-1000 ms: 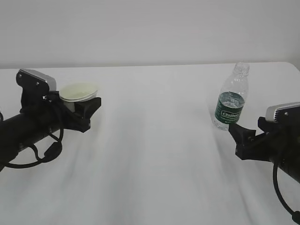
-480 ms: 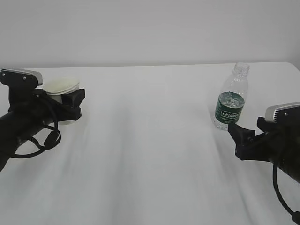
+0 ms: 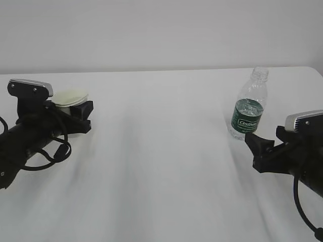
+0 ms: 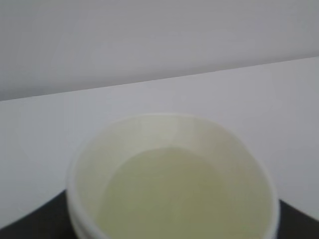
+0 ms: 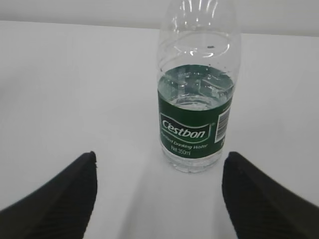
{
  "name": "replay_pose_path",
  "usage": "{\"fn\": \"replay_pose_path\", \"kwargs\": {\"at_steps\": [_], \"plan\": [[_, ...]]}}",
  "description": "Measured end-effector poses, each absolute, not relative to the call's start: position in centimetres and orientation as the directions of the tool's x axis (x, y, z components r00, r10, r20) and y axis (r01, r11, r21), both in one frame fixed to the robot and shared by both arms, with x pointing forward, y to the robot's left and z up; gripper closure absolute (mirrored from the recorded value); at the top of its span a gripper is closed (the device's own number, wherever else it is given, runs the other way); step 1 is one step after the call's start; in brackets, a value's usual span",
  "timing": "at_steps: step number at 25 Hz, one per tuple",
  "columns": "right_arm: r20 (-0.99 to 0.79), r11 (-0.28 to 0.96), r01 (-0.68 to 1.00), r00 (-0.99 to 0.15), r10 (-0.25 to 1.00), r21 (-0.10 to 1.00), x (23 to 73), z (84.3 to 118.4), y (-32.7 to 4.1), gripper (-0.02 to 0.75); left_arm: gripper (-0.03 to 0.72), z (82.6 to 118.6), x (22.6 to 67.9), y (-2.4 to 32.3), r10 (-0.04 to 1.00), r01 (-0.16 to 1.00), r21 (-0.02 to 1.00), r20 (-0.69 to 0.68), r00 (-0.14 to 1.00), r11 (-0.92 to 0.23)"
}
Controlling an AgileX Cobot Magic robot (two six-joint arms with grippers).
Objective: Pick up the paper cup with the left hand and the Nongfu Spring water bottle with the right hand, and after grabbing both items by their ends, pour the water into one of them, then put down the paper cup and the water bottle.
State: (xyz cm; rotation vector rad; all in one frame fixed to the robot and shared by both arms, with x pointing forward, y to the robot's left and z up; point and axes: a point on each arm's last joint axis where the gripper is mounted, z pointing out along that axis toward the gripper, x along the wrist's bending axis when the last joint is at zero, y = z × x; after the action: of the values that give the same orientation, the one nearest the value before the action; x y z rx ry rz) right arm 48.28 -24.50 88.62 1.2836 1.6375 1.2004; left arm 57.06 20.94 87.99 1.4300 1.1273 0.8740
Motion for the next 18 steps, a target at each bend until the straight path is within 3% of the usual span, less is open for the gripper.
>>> {"fn": "replay_pose_path", "kwargs": {"at_steps": [18], "plan": [[0.010,0.067,0.297,-0.250,0.968,0.952,48.3,88.6,-24.4,0.144,0.241,85.1,59.5,20.4,0.959,0.198,0.980,-0.064,0.278,0.008]]}}
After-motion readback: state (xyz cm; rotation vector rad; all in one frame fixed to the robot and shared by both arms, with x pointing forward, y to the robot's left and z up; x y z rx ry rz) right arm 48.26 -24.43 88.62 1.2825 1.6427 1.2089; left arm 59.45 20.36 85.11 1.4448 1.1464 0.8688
